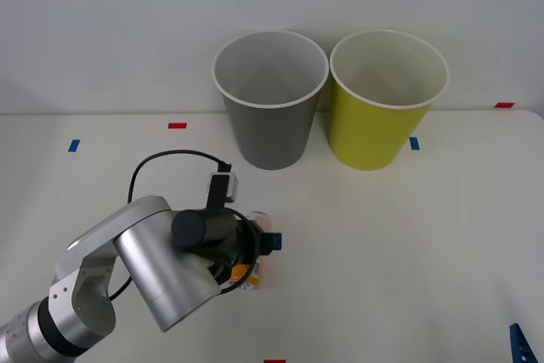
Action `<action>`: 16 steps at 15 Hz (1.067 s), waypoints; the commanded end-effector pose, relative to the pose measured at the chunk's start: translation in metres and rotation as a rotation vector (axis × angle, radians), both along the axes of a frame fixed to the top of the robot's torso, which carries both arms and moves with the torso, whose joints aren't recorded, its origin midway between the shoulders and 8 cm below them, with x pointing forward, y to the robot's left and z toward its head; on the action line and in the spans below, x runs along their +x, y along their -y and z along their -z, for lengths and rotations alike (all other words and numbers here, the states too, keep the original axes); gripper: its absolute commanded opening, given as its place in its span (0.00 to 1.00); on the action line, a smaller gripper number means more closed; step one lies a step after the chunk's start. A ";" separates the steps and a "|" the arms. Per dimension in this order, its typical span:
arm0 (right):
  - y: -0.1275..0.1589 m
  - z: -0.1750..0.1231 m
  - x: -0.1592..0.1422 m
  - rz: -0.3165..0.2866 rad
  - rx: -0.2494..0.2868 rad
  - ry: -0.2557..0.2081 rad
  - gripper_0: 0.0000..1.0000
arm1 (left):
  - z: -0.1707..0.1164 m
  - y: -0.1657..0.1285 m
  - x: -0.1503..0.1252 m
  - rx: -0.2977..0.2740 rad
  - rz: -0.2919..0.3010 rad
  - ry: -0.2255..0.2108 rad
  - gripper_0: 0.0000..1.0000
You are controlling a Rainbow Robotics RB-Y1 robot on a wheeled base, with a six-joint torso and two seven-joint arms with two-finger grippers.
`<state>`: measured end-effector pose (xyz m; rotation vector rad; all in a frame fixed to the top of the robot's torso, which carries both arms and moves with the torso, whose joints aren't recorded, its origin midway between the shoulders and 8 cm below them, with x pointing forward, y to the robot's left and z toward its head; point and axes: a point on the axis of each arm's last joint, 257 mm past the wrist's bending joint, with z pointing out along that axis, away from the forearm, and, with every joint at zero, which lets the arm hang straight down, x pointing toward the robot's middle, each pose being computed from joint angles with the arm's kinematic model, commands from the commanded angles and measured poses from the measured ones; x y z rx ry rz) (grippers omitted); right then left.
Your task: Put cans in the gray bin and PET bottles in the light green bin.
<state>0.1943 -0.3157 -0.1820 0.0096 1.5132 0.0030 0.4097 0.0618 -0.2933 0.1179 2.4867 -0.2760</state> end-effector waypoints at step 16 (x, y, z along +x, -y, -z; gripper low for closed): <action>0.000 0.000 0.000 0.000 0.000 0.000 1.00 | 0.007 0.026 0.008 0.026 0.003 -0.048 1.00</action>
